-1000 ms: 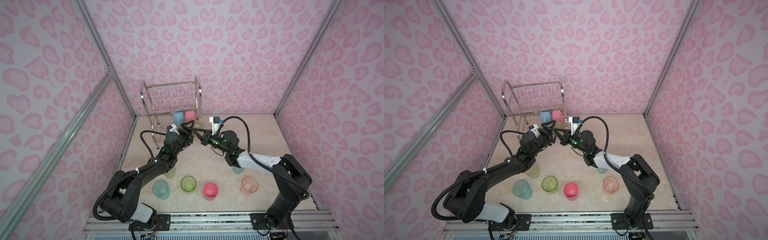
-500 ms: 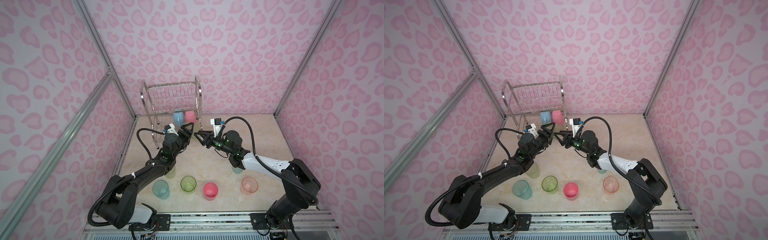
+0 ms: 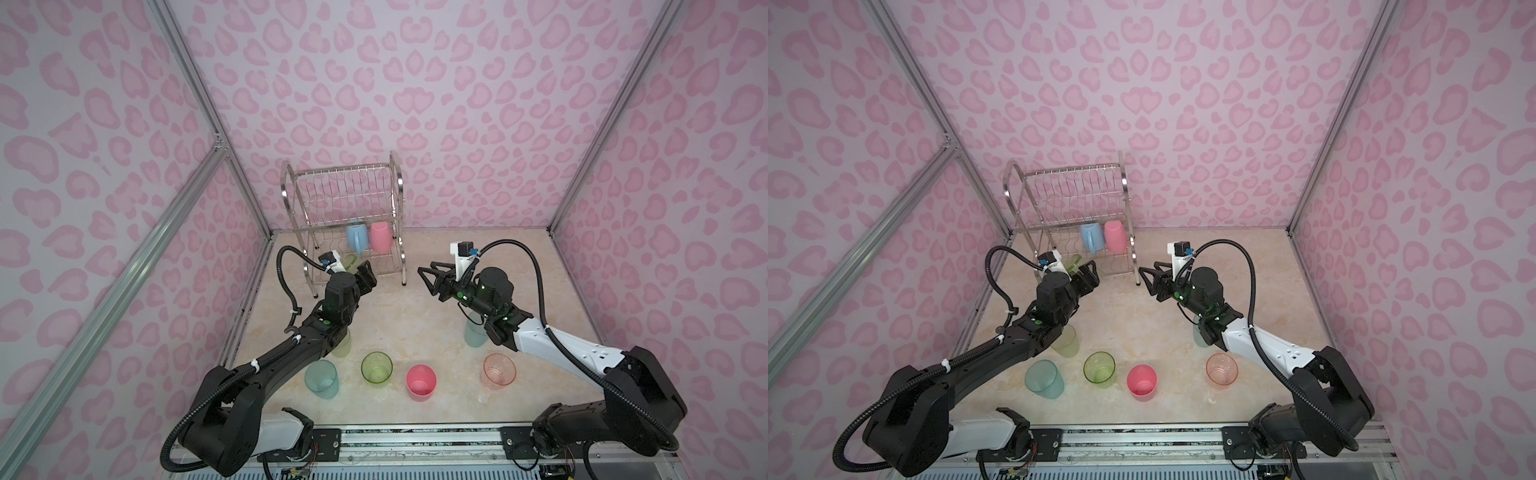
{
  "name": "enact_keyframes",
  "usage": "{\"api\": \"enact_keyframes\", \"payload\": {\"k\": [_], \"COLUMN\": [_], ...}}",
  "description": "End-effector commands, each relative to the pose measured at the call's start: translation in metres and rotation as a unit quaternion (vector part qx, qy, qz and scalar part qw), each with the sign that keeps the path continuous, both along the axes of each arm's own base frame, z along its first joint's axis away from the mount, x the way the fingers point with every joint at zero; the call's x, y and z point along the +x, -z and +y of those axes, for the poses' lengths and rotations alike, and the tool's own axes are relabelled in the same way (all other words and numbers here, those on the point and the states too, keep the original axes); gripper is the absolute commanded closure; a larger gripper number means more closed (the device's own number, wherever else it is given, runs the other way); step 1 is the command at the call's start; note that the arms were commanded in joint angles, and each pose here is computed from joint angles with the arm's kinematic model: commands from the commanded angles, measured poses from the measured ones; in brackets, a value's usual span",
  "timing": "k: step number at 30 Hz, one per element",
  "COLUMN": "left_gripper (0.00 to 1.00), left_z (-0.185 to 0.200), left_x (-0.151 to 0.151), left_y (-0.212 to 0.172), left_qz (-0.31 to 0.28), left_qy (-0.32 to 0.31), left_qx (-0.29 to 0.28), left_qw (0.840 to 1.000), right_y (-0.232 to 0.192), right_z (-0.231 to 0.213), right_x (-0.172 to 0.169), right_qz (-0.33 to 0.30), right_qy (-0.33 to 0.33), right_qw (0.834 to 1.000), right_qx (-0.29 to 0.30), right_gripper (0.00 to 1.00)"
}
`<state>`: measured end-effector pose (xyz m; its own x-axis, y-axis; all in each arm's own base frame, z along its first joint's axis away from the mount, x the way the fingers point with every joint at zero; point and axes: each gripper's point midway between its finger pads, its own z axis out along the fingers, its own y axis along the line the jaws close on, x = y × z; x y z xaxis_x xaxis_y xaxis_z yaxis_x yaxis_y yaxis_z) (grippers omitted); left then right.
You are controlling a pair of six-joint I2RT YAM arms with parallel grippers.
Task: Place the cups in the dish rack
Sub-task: 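Open and withdraw the right gripper while the left gripper carries the green cup rackward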
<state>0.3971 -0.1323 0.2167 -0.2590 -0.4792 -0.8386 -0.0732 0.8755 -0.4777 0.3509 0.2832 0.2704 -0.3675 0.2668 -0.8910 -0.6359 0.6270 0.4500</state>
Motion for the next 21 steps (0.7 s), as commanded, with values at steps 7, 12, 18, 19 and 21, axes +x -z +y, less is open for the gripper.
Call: {"api": "enact_keyframes", "payload": {"k": [7,12,18,19,21], "left_gripper": [0.33,0.33,0.33,0.33,0.33], "left_z": [0.047,0.060,0.064,0.065,0.068], "left_x": [0.023,0.041,0.061,0.065,0.072], "left_y": [0.012,0.020,0.025,0.026,0.030], "left_qz": [0.005,0.012,0.008,0.008,0.009], "left_qy": [-0.105,-0.120,-0.121,-0.122,-0.121], "left_qx": [0.196,0.204,0.232,0.234,0.241], "left_qw": [0.975,0.971,0.965,0.964,0.963], "right_y": [-0.002,-0.006,-0.004,-0.005,-0.004], "right_z": [-0.011,-0.016,-0.022,-0.023,-0.023], "right_x": [-0.004,-0.007,-0.007,-0.007,-0.006], "right_qz": [-0.036,-0.052,-0.059,-0.061,-0.063], "right_qy": [0.010,0.008,0.016,0.017,0.018], "right_qw": [0.999,0.999,0.998,0.998,0.998], "right_qx": [-0.005,-0.005,-0.009,-0.010,-0.012], "right_gripper": [0.41,0.42,0.42,0.42,0.42]}}
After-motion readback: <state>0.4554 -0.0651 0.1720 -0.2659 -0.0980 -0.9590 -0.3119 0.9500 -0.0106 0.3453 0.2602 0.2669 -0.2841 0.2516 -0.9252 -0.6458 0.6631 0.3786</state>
